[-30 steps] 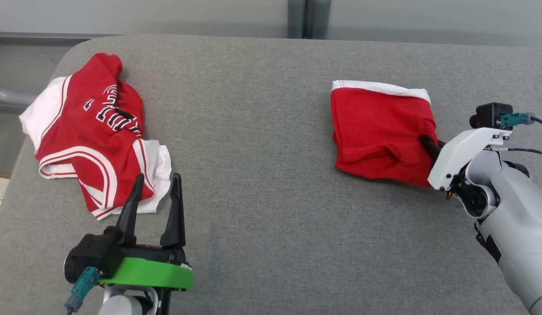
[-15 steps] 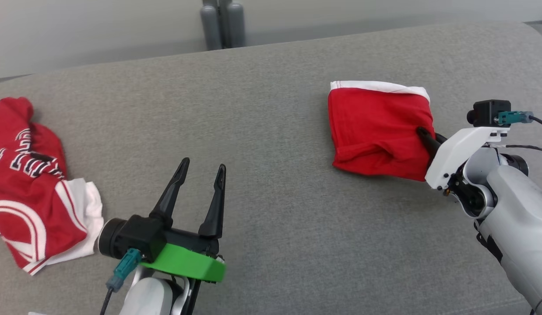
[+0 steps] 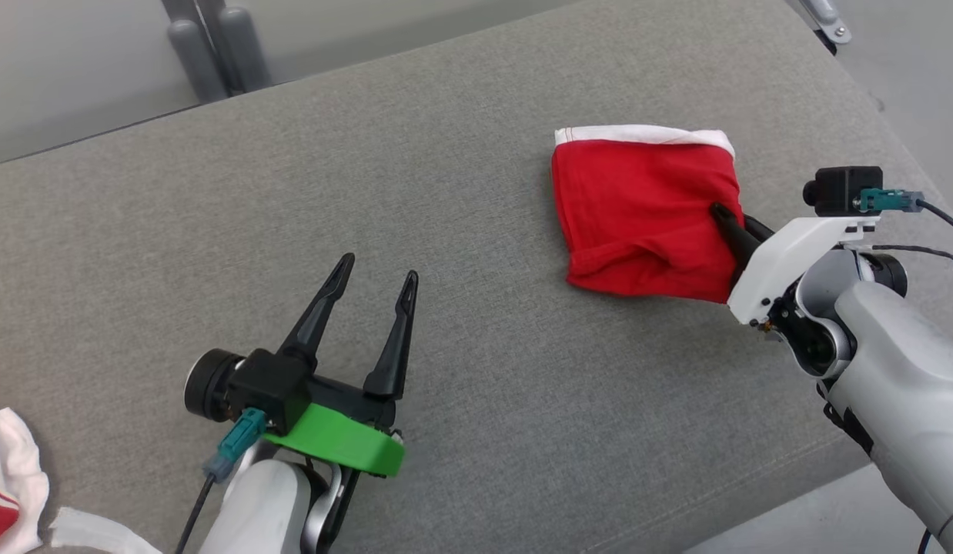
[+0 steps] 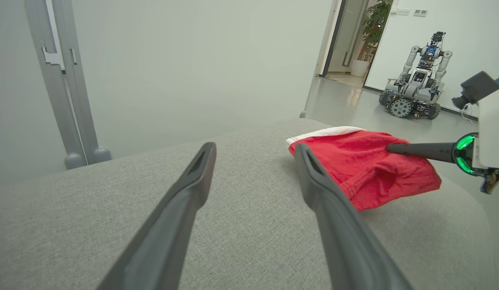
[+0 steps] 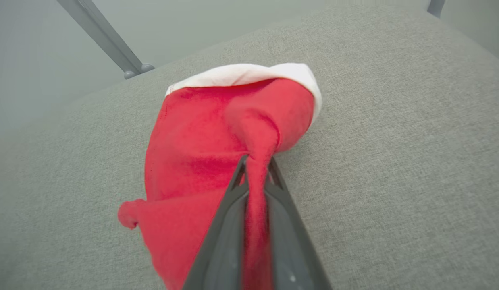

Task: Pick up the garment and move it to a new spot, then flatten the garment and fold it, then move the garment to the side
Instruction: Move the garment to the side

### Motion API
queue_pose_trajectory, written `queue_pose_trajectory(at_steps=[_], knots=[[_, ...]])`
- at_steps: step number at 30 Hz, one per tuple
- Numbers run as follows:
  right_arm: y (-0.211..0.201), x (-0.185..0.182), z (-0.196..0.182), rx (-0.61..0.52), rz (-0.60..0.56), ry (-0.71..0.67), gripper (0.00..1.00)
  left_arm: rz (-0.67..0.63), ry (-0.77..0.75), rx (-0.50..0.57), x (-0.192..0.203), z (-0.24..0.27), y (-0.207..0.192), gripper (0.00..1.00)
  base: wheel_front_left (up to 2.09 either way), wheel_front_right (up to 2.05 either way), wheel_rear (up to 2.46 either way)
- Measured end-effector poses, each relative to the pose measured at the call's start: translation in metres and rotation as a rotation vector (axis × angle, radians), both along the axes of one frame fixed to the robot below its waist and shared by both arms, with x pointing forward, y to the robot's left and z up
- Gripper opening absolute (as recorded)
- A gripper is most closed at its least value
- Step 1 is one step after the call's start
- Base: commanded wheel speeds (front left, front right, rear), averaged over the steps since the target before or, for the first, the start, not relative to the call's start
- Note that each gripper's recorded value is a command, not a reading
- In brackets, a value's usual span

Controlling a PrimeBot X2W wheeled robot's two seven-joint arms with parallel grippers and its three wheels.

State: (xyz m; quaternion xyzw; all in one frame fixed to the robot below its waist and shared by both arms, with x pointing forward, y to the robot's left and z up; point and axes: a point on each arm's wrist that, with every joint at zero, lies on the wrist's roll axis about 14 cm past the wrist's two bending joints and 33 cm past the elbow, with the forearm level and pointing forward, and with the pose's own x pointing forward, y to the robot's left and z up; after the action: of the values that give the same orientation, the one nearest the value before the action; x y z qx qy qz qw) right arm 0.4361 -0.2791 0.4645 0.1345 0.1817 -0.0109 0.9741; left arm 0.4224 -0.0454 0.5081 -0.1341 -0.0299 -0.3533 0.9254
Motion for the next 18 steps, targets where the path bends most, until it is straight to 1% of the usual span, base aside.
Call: queue_pose_trajectory(at_steps=[3, 6, 11, 14, 18], knots=[[-0.008, 0.002, 0.004, -0.037, 0.004, -0.023, 0.00, -0.031, 0.011, 0.002, 0.004, -0.007, -0.009, 1.00, 0.00, 0.00, 0.00], [-0.018, 0.009, 0.008, -0.090, 0.013, -0.036, 0.00, -0.044, 0.024, 0.021, 0.011, -0.018, -0.010, 1.00, 0.00, 0.00, 0.00], [-0.034, 0.035, 0.020, -0.195, 0.042, -0.066, 0.00, -0.059, 0.051, 0.052, 0.026, -0.037, -0.010, 1.00, 0.00, 0.00, 0.00], [-0.050, 0.046, 0.017, -0.258, 0.045, -0.042, 0.00, -0.063, 0.067, 0.065, 0.033, -0.048, -0.008, 1.00, 0.00, 0.00, 0.00], [-0.085, 0.055, 0.011, -0.339, 0.004, 0.011, 0.00, -0.059, 0.093, 0.078, 0.041, -0.062, -0.004, 1.00, 0.00, 0.00, 0.00]])
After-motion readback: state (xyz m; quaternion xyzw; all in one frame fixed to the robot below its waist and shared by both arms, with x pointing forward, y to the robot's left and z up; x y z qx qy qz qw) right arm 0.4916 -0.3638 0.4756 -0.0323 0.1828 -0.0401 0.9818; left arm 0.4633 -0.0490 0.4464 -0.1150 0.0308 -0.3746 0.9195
